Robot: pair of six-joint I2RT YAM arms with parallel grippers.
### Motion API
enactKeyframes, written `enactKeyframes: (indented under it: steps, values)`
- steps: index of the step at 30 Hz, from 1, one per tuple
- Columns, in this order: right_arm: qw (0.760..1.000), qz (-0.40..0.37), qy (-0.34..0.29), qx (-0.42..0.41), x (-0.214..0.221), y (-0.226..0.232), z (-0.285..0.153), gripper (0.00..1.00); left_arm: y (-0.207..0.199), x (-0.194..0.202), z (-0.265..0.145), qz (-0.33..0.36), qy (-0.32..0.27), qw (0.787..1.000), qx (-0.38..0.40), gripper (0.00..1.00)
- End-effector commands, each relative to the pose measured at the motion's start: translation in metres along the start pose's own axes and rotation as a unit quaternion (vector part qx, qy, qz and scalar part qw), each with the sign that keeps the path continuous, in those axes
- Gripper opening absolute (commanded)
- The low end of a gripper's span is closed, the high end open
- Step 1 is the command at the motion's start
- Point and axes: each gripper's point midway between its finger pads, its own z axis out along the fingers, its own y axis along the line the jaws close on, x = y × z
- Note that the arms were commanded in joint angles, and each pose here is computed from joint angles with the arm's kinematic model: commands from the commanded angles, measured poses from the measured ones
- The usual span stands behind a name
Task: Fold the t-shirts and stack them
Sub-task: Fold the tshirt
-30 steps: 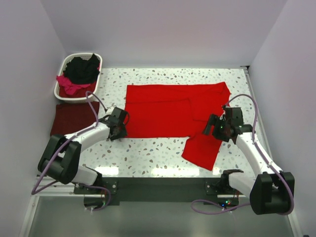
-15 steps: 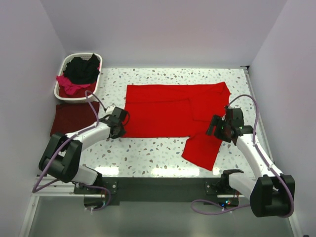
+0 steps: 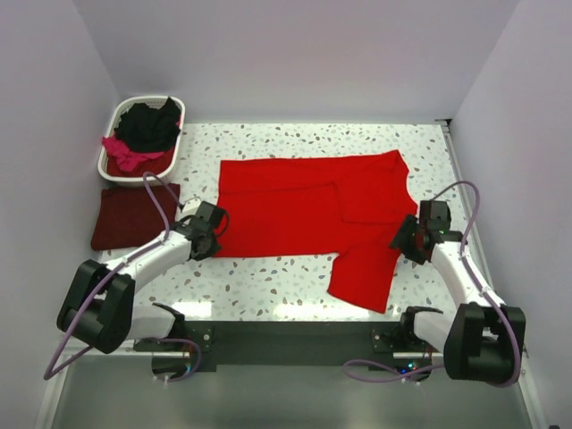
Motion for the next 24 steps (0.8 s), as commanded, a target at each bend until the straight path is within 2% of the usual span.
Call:
enactKeyframes:
  steps: [1, 9, 18, 21, 24]
  values:
    - [0.998, 0.06, -0.02, -0.006, -0.016, -0.013, 0.013, 0.56, 0.01, 0.0, -0.002, -0.01, -0.013, 1.0, -0.015, 0.0]
    - [0.995, 0.089, -0.022, -0.033, -0.019, -0.015, 0.03, 0.51, 0.008, -0.002, -0.002, -0.011, -0.016, 1.0, -0.01, 0.0]
    - [0.992, 0.119, 0.005, -0.049, -0.008, -0.016, 0.047, 0.41, 0.01, -0.004, -0.004, -0.014, -0.019, 1.0, -0.014, 0.0]
    - [0.992, 0.12, 0.009, -0.047, -0.006, -0.018, 0.047, 0.31, 0.012, -0.004, -0.005, -0.017, -0.021, 1.0, -0.016, 0.0]
    - [0.992, 0.117, 0.014, -0.039, -0.004, -0.021, 0.042, 0.14, 0.011, -0.004, -0.007, -0.019, -0.02, 1.0, -0.013, 0.0]
